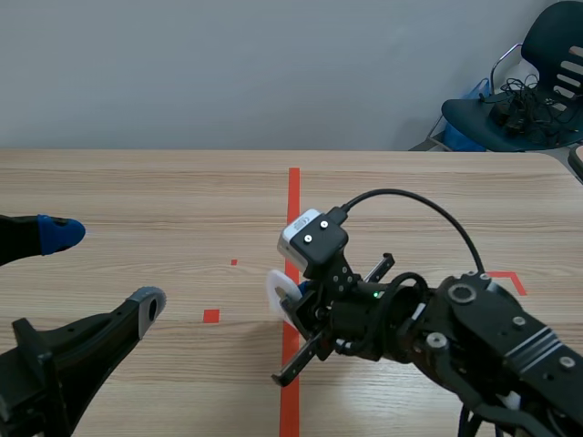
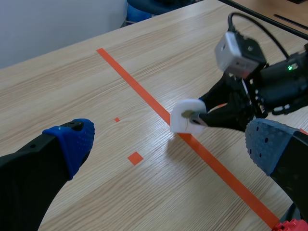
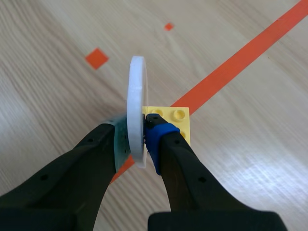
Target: Do the leaf sorting experiment
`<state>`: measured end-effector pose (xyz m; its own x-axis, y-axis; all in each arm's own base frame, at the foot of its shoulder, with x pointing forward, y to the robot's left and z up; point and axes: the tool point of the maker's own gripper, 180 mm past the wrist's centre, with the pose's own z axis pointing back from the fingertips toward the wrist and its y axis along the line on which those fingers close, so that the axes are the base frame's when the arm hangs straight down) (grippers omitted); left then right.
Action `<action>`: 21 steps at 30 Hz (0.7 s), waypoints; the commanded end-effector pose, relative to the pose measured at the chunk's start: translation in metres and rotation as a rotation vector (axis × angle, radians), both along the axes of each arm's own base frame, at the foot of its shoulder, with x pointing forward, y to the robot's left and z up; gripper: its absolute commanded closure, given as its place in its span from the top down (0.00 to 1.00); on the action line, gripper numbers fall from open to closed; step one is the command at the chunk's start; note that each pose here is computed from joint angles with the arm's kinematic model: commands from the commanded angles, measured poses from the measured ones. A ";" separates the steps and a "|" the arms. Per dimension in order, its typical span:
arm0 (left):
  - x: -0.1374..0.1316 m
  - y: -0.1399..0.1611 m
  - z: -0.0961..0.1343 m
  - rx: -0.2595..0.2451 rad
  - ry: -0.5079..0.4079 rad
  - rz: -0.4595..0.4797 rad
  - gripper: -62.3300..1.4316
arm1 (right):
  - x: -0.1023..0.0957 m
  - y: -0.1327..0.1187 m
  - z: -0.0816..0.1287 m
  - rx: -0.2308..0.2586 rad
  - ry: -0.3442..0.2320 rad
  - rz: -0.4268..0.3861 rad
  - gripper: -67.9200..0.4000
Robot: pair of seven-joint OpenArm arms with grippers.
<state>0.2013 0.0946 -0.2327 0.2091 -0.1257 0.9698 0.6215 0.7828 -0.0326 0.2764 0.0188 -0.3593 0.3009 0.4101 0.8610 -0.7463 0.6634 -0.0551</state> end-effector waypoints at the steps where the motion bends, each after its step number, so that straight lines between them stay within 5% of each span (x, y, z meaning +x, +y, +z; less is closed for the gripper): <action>1: 0.003 -0.002 0.007 -0.017 -0.024 -0.006 1.00 | 0.022 -0.022 0.034 0.018 -0.090 -0.071 0.10; 7: 0.006 -0.002 0.010 -0.016 -0.037 -0.007 1.00 | 0.045 -0.118 0.066 -0.086 -0.154 -0.353 0.10; 12: 0.006 -0.002 0.010 -0.016 -0.037 -0.007 1.00 | 0.038 -0.217 0.068 -0.212 -0.143 -0.584 0.10; 17: 0.006 -0.002 0.010 -0.016 -0.037 -0.007 1.00 | 0.019 -0.266 0.062 -0.188 -0.118 -0.690 0.10; 21: 0.006 -0.002 0.010 -0.016 -0.037 -0.007 1.00 | 0.012 -0.291 0.036 -0.137 -0.072 -0.764 0.10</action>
<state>0.2071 0.0946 -0.2279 0.1860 -0.1271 0.9743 0.6224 0.7825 -0.0168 0.2812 -0.2724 -0.3241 0.5042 0.2199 0.8351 -0.0810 0.9748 -0.2078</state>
